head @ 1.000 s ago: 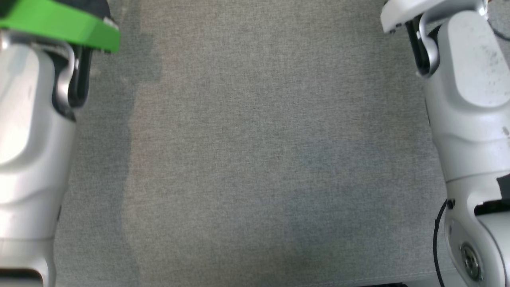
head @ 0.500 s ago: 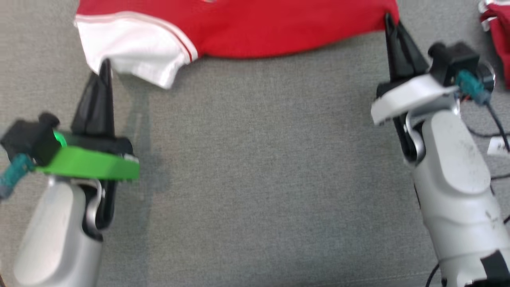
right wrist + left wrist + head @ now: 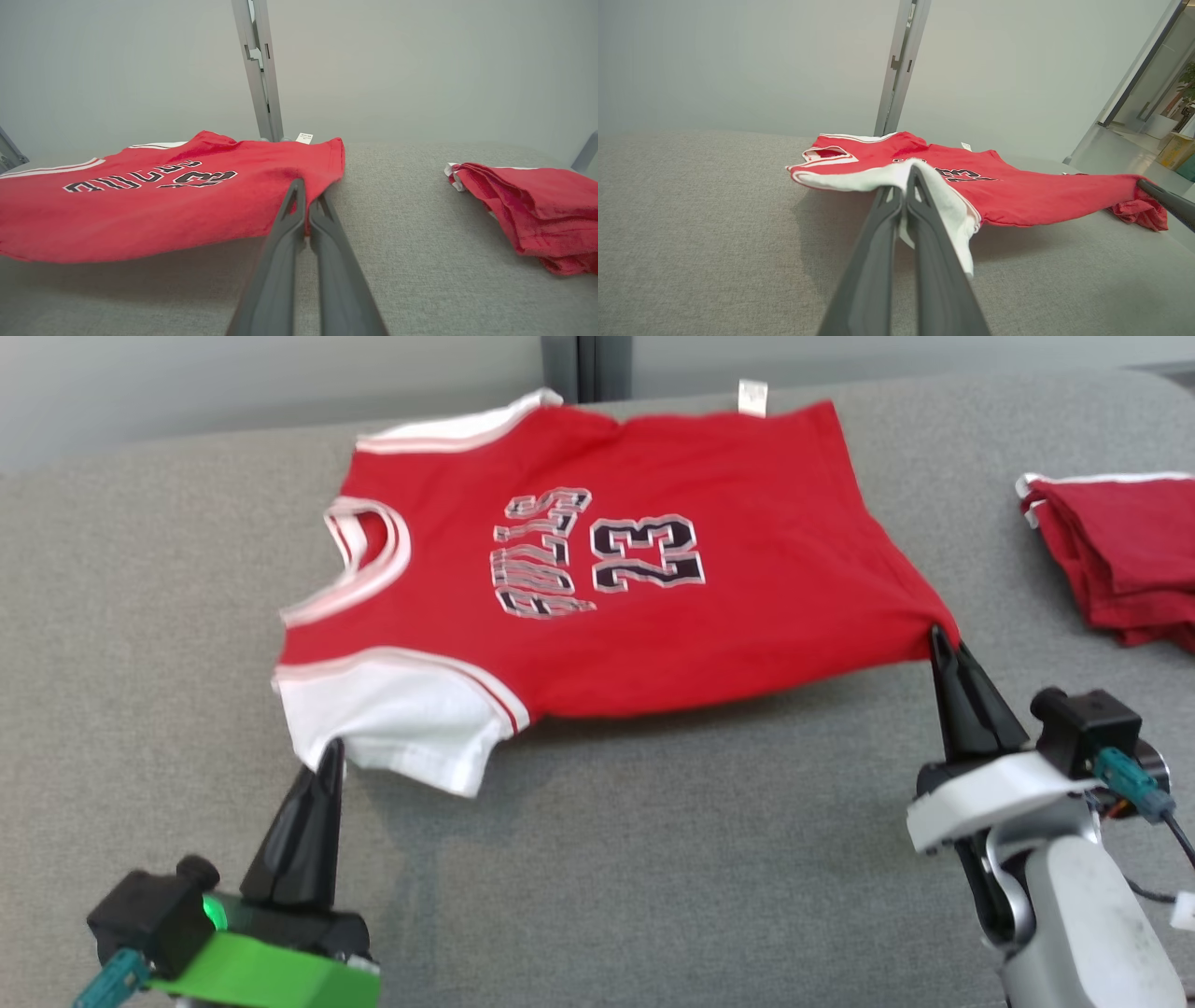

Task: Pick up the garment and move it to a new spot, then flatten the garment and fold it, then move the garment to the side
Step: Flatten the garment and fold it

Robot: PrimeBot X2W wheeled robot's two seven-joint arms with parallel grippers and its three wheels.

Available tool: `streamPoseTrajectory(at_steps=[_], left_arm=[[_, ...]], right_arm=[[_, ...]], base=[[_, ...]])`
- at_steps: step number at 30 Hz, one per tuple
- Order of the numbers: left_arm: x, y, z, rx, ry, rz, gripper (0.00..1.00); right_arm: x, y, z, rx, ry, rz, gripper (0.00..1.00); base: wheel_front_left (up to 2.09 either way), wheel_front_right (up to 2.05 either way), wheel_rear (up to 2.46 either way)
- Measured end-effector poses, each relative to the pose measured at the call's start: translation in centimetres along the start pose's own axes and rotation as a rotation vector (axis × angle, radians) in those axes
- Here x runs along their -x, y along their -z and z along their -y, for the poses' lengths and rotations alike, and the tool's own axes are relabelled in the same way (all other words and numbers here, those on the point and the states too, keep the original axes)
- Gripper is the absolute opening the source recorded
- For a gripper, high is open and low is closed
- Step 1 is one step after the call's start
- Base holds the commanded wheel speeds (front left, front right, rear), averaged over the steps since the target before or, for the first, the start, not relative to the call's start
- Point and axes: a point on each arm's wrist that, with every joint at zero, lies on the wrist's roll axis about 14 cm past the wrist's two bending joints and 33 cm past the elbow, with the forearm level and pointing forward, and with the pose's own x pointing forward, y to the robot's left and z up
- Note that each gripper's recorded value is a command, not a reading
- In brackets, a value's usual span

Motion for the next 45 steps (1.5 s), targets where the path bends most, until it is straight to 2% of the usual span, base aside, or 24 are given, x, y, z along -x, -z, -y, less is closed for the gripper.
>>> streamPoseTrajectory(at_steps=[10,20,28,39,45], left_arm=[[4.2,-2.4,2.3,-0.037,0.009,-0.014,0.0],[5.0,1.6,2.0,0.038,-0.032,-0.138,0.0],[3.7,3.3,0.6,0.06,-0.043,-0.17,0.0],[-4.5,1.6,-0.1,-0.016,0.031,-0.077,0.0],[-7.7,2.5,-0.7,-0.029,0.033,-0.07,0.0]], right_arm=[[5.9,-2.3,0.4,0.027,0.023,-0.044,0.0],[8.1,2.3,1.8,0.049,0.068,-0.235,0.0],[7.0,4.6,1.2,0.009,0.051,-0.29,0.0],[2.6,5.4,1.5,-0.062,0.054,-0.31,0.0],[0.3,5.5,2.0,-0.08,0.066,-0.294,0.0]], base=[[0.0,0.0,0.0],[0.0,0.0,0.0],[0.0,0.0,0.0],[0.0,0.0,0.0],[0.0,0.0,0.0]])
